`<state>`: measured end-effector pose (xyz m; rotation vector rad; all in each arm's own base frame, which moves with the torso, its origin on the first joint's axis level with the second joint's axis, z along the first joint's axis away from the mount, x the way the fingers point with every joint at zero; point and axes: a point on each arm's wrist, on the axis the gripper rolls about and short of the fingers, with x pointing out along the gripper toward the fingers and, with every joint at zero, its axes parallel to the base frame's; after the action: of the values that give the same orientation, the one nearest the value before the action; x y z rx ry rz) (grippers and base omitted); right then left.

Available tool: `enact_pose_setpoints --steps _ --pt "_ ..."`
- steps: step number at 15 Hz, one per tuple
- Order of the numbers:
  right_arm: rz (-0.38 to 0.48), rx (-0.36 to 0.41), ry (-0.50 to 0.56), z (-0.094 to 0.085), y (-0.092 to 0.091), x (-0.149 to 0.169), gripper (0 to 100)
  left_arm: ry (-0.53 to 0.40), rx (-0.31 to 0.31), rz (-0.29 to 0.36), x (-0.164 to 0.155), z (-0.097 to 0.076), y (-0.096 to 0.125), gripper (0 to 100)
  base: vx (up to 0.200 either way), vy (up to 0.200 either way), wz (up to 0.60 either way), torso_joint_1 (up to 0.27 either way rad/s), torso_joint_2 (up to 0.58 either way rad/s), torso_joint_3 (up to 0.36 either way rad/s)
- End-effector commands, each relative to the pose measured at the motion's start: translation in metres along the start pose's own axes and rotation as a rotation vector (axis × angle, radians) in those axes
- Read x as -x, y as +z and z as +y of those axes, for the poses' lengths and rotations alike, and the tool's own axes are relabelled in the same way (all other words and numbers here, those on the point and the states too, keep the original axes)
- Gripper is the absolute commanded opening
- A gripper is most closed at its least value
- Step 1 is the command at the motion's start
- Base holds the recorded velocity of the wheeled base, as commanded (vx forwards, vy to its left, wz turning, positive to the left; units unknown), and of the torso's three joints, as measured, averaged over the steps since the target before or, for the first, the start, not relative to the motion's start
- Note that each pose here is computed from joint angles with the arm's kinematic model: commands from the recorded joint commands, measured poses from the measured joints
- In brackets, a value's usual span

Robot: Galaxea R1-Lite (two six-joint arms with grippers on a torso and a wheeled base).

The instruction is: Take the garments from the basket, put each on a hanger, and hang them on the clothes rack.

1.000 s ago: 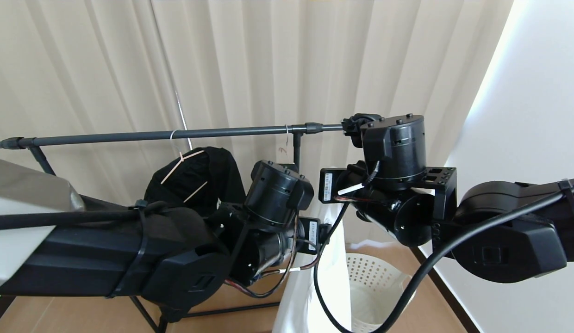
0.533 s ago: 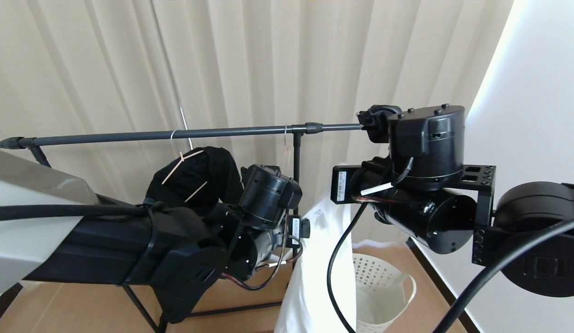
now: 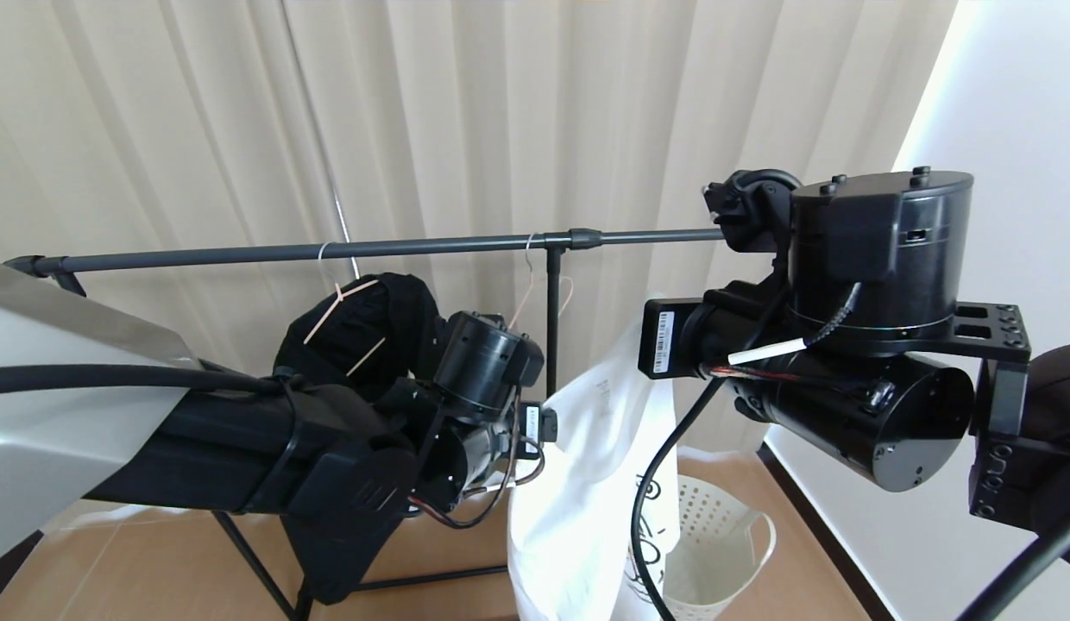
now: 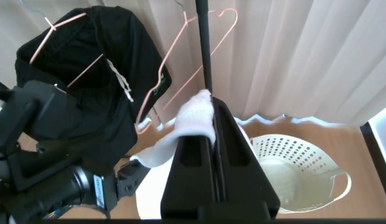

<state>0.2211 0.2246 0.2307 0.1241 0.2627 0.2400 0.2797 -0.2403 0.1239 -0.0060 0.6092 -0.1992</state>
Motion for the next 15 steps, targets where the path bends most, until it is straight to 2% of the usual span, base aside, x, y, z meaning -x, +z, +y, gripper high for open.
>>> enact_pose_setpoints --steps 1,6,12,13,15 --pt "-0.018 -0.01 0.008 -0.002 0.006 0.007 0 0.018 0.002 0.013 -0.004 0.005 -0.003 100 0.0 0.0 0.0 0.0 0.0 0.0" --pt "-0.029 0.004 0.002 -0.007 0.01 0.011 0 0.044 -0.013 0.043 0.002 0.014 -0.014 100 0.0 0.0 0.0 0.0 0.0 0.0" --pt "-0.042 0.003 -0.081 -0.03 0.017 -0.004 0 0.034 -0.017 0.034 0.027 0.021 -0.017 100 0.0 0.0 0.0 0.0 0.0 0.0" --pt "-0.041 0.011 -0.089 -0.032 0.017 -0.005 0 0.022 -0.019 0.027 0.034 0.02 -0.017 0 0.0 0.0 0.0 0.0 0.0 0.0" --pt "-0.063 0.012 -0.103 -0.036 0.019 -0.011 0 -0.001 -0.025 0.01 0.05 0.021 -0.017 0 0.0 0.0 0.0 0.0 0.0 0.0"
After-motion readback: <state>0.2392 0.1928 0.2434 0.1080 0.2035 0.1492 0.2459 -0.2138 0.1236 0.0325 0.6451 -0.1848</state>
